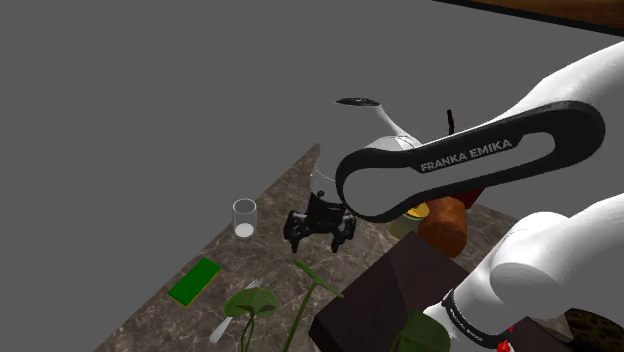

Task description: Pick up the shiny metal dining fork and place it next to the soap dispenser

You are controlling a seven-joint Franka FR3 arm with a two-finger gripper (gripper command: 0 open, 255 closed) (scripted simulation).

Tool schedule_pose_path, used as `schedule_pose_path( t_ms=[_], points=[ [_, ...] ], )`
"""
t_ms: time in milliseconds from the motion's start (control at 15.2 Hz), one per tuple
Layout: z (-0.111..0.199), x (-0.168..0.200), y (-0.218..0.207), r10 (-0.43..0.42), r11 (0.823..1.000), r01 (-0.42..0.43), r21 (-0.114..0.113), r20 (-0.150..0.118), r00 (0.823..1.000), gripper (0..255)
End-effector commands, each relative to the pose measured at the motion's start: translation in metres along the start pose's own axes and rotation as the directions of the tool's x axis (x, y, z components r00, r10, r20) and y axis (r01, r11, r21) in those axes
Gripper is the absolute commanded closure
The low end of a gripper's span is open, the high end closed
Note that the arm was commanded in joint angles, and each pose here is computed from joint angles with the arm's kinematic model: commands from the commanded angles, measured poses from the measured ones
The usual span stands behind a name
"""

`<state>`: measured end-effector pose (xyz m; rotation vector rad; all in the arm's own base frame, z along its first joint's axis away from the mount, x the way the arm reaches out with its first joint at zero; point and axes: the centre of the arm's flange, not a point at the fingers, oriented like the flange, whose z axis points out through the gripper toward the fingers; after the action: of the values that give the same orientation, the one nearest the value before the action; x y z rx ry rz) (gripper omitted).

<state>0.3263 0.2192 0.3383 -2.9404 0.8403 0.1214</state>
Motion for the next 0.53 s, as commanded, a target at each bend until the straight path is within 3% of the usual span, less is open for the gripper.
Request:
schedule_pose_path(
  t_ms=[0,462],
  points=[
    [0.021,0.002,-0.014,0.055,0.998,-0.055,0.005,0.003,0.998,0],
    [0.097,0.006,-0.066,0.232,0.973,-0.232,0.011,0.013,0.973,0]
  ],
)
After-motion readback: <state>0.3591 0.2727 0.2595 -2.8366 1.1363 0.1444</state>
